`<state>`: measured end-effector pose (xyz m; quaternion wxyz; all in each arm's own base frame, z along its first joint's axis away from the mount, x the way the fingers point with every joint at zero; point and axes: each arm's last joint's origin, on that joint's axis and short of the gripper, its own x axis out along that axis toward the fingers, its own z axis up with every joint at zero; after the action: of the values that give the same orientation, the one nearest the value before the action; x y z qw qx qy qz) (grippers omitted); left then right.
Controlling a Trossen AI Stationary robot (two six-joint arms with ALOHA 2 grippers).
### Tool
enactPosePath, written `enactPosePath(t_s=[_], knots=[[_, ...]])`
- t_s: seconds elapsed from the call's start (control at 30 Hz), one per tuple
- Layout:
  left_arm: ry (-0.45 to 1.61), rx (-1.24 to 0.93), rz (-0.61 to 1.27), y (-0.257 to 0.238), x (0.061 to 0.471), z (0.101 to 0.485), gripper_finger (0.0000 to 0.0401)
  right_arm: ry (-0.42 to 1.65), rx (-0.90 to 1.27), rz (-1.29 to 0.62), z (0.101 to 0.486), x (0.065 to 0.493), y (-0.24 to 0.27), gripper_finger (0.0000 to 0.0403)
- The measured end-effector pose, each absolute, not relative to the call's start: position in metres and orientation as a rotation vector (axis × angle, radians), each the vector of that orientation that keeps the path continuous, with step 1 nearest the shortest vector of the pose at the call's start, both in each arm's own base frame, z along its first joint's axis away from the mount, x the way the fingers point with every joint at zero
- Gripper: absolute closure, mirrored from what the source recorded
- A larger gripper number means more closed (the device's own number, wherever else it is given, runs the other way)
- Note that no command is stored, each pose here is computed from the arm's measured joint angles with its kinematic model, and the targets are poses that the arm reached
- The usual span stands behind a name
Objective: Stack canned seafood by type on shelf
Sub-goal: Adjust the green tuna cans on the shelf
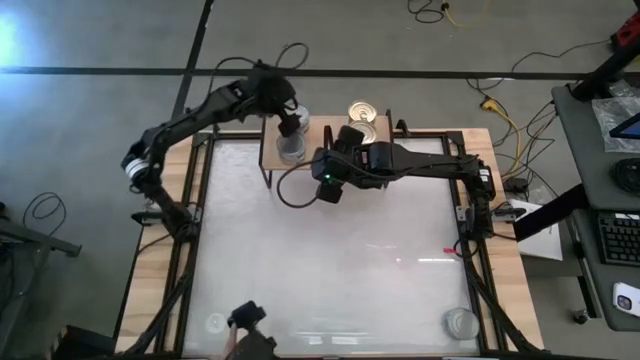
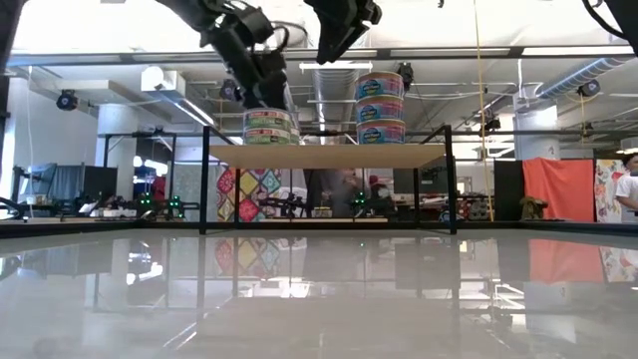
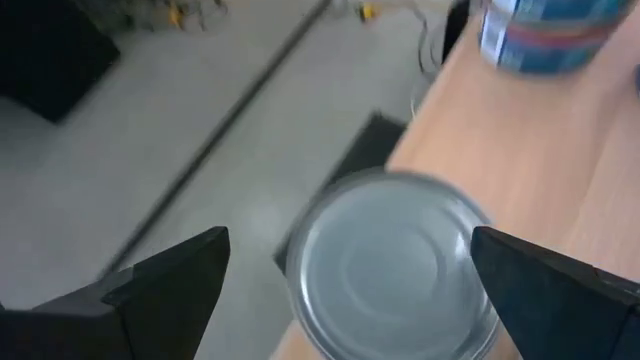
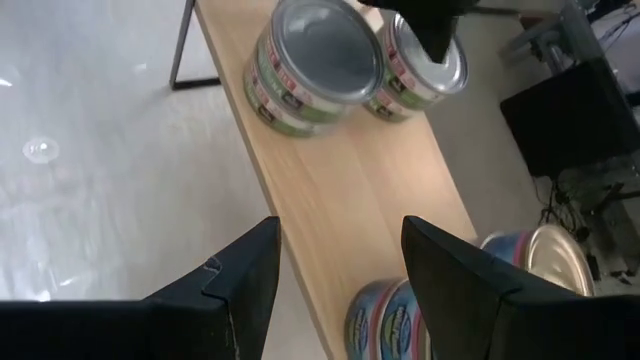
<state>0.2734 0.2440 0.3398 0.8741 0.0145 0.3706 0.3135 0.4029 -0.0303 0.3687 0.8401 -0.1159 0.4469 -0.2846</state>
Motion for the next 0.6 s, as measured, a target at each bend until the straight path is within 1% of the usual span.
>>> enactPosePath(t_s=[0.1, 0.23, 0.6], knots=[[0.842, -0.020, 0.656, 0.249, 0.278, 0.334, 0.0003, 0.977, -0.235, -0.610, 0.367, 0.400, -0.030, 0.0202], [0.869, -0.030, 0.734, 0.252, 0.278, 0.333, 0.0003, 1.002, -0.230, -0.616, 0.364, 0.398, -0.030, 0.0202], [0.916, -0.079, 0.757, 0.245, 0.272, 0.333, 0.0003, 1.036, -0.247, -0.608, 0.355, 0.398, -0.030, 0.0202]])
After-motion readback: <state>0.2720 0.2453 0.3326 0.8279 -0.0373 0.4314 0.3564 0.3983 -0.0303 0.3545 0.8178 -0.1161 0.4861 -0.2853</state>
